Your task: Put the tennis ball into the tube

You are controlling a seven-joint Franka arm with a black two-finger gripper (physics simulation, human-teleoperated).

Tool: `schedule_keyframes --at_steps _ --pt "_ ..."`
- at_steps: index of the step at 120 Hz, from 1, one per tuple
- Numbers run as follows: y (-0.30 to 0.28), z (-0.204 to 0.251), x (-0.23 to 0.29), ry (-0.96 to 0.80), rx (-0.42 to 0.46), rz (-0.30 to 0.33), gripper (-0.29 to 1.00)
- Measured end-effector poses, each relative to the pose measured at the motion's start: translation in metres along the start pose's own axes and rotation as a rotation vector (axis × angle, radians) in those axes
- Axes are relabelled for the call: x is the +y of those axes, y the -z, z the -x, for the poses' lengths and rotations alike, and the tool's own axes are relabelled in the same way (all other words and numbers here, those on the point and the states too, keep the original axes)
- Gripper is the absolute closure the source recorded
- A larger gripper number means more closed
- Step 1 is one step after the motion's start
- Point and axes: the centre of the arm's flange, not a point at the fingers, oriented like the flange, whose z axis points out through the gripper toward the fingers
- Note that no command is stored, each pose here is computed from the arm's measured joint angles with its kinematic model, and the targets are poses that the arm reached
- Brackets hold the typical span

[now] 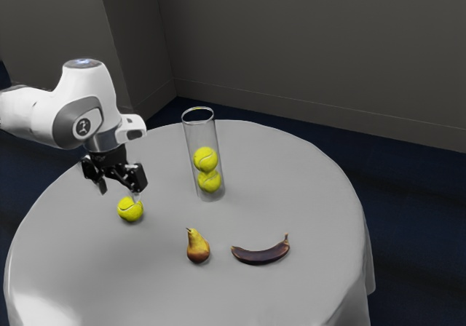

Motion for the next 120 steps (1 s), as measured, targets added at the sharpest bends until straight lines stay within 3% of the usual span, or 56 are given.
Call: schedule_keyframes --at_steps 37,64,120 --pt "-0.062 -0.042 -0.035 0.028 0.035 0.02 0.0" --pt "-0.077 -0.059 -0.057 0.028 0.079 0.024 0.0" --pt "-0.123 -0.088 -0.072 -0.047 0.067 0.038 0.0"
